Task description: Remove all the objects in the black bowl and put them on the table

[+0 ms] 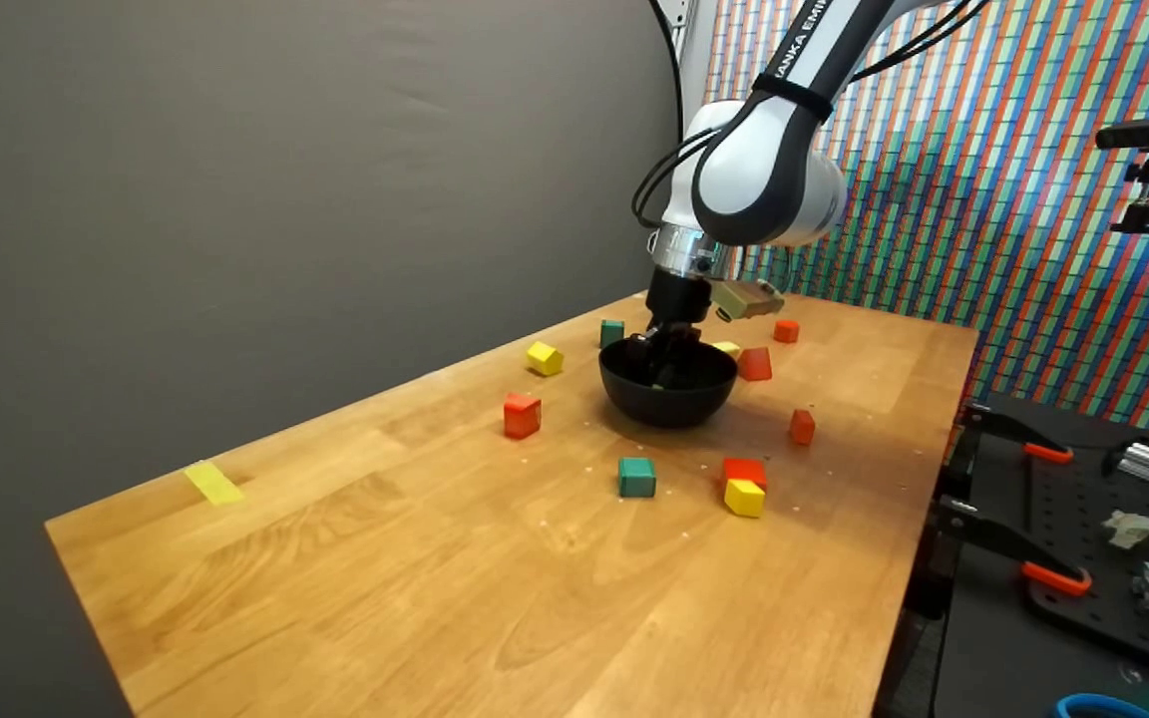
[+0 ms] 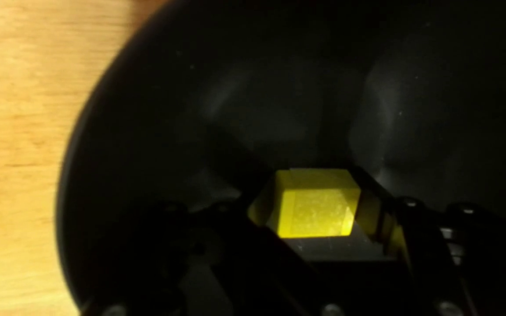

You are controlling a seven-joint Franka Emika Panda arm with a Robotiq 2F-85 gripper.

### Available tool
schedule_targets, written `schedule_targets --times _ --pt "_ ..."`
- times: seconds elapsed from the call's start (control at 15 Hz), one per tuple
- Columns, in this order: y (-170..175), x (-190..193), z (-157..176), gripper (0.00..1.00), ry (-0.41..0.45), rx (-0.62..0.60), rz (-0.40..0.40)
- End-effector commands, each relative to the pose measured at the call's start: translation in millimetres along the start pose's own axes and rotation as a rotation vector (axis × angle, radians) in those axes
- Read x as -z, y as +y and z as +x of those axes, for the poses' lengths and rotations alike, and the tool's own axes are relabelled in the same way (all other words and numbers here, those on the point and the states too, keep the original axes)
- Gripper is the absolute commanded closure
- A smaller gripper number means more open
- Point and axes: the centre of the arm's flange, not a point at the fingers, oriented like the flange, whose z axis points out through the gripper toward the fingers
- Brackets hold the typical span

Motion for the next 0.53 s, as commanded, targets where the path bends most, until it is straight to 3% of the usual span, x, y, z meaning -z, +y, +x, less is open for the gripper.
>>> schedule_targets --times 0.0,0.2,0.47 --pt "2 7 -6 0.77 0.004 0.016 -0.034" --pt "-7 38 -17 0.77 -0.014 0.082 -0.092" --pt "-4 92 -25 0.77 0.095 0.186 -0.237"
